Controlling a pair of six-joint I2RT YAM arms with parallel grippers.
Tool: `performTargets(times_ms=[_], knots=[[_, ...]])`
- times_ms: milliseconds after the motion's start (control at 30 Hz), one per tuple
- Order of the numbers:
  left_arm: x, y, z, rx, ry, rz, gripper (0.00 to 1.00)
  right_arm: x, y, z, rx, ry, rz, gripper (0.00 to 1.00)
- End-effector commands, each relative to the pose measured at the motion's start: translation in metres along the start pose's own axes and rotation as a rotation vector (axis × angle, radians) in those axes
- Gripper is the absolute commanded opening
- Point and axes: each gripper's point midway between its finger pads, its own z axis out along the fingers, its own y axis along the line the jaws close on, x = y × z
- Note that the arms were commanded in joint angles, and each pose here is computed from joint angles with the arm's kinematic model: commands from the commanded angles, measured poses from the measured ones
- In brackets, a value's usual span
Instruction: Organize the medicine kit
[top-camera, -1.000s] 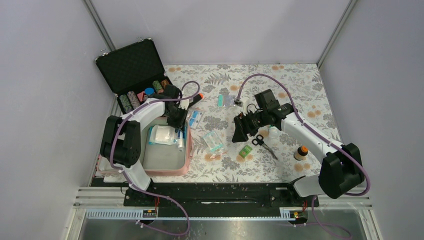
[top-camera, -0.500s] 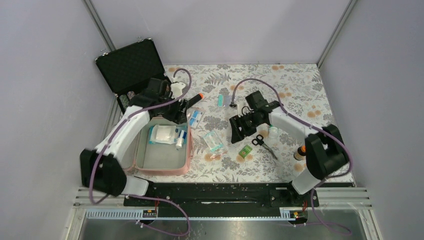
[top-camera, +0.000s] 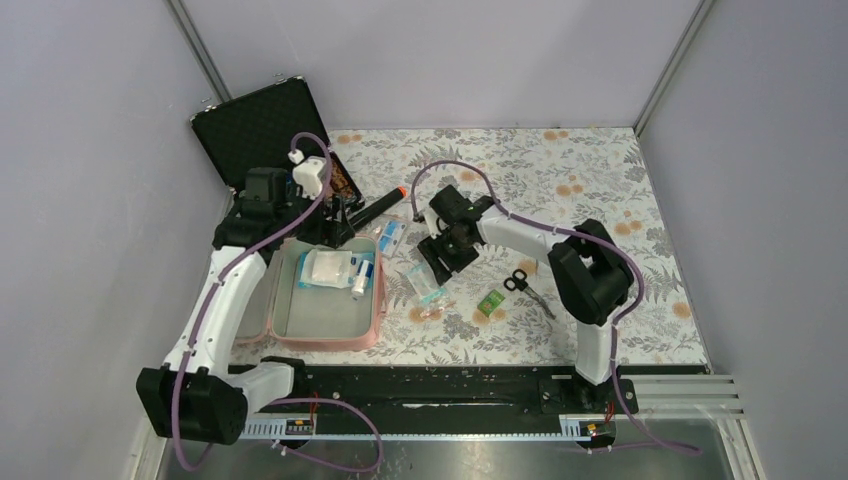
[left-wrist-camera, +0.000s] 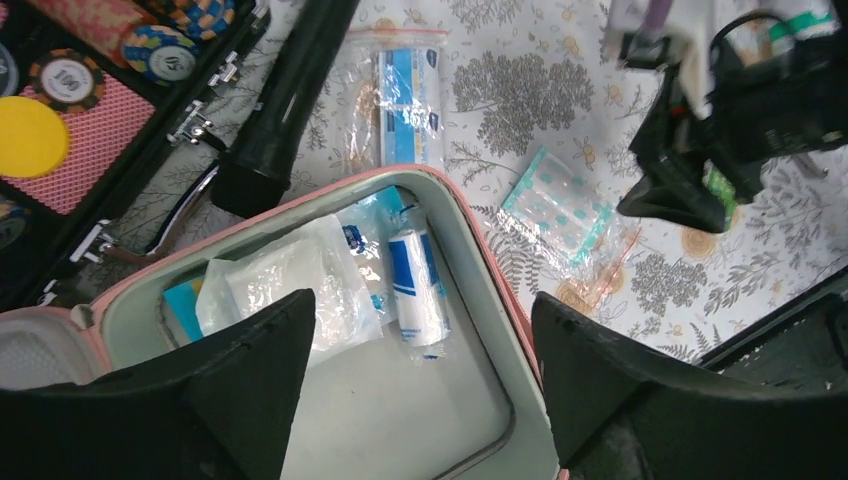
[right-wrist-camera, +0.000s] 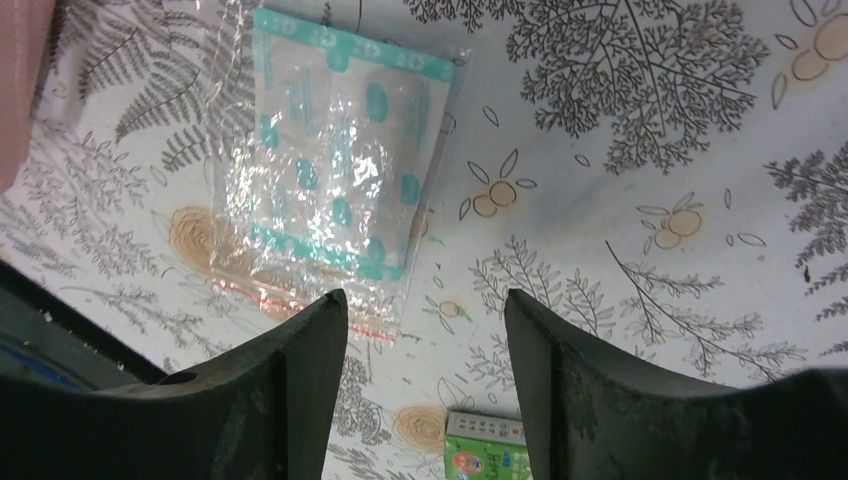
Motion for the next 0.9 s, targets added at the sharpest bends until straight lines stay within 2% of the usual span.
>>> performTargets(times_ms=[0, 233, 300, 467, 533, 733, 867], knots=[[-0.034, -0.003, -0.035, 0.01, -0.138, 0.01, 0.8, -0.003, -0.002, 0.009, 0.089, 0.038, -0.002, 0.67], [-0.033, -0.004, -0.045, 0.057, -0.173, -0.014, 0.8, 0.004, 0.006, 0.032, 0.104, 0.11, 0.072, 0.63], [-0.033, -0.001, -0.046, 0.059, -0.183, -0.03, 0.8, 0.009, 0.008, 0.038, 0.113, 0.13, 0.07, 0.56], [-0.03, 0.0, -0.044, 0.069, -0.203, -0.044, 0.8, 0.023, 0.005, 0.052, 0.139, 0.179, 0.071, 0.31], [-0.028, 0.002, -0.039, 0.071, -0.207, -0.073, 0.79, 0.027, 0.002, 0.056, 0.149, 0.193, 0.071, 0.27], [-0.025, -0.001, -0.017, 0.153, -0.222, -0.156, 0.79, 0.032, 0.005, 0.057, 0.131, 0.206, 0.066, 0.02], [-0.023, -0.002, 0.002, 0.218, -0.208, -0.248, 0.79, 0.023, 0.014, 0.028, 0.08, 0.14, 0.047, 0.0]])
